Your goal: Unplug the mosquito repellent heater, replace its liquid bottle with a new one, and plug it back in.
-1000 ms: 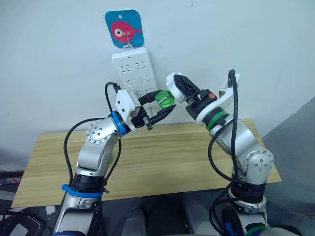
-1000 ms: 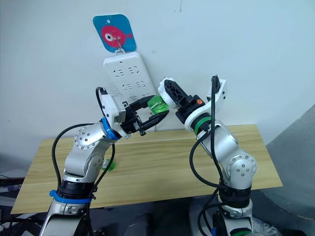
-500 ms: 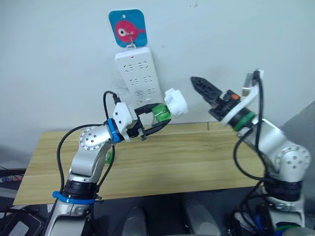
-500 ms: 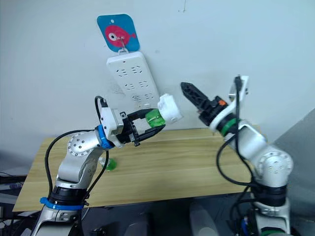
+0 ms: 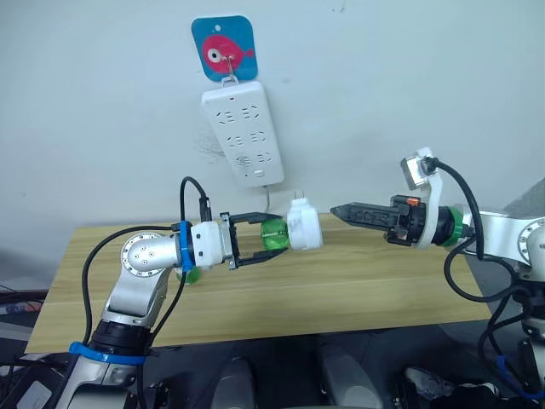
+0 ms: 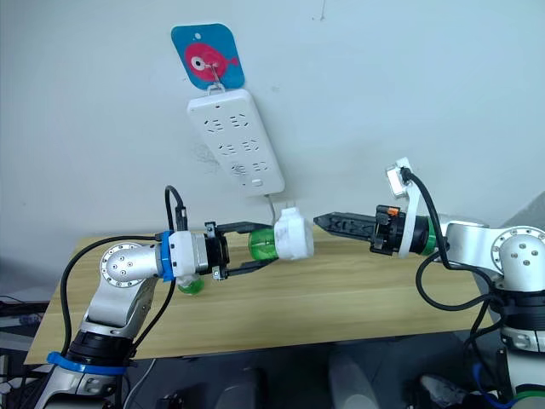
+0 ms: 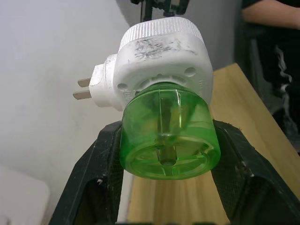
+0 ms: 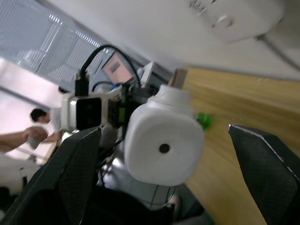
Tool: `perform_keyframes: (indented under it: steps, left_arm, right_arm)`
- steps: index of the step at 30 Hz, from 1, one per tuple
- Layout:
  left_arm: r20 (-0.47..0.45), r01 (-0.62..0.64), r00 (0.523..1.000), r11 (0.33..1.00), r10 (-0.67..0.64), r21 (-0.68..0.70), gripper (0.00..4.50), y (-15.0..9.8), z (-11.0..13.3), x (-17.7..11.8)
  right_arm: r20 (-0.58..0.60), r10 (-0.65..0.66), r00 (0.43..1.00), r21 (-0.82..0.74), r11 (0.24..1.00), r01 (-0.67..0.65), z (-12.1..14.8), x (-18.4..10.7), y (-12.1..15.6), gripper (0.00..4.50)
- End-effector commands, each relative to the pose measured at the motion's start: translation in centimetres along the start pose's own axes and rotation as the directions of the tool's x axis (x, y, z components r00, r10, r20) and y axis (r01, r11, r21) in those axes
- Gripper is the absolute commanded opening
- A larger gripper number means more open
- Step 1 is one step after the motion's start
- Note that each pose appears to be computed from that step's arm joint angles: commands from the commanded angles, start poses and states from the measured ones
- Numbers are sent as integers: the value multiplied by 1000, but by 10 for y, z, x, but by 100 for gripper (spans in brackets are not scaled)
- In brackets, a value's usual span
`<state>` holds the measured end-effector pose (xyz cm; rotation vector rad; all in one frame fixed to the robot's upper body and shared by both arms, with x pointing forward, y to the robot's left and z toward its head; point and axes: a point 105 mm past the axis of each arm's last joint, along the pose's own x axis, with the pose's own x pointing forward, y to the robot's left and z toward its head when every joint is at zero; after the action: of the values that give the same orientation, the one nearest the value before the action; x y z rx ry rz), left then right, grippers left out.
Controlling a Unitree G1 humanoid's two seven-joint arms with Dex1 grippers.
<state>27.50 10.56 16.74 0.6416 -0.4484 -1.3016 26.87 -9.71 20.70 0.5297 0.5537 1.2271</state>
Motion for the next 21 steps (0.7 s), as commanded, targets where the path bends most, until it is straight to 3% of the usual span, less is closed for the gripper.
perform_keyframes:
  steps: [1,14,21]
  left_arm:
    - [36,21,999,997,-24,81,224,4,11,2]
    - [66,50,996,993,-57,108,224,1,15,8]
    - [47,49,997,994,-54,93,224,-5,8,-2]
  right_arm:
    - [-37,78,996,-6,997,-78,-3,2,11,450]
    - [-52,133,990,40,991,-131,-16,20,13,450]
    - [-56,83,995,13,996,-83,-6,0,8,450]
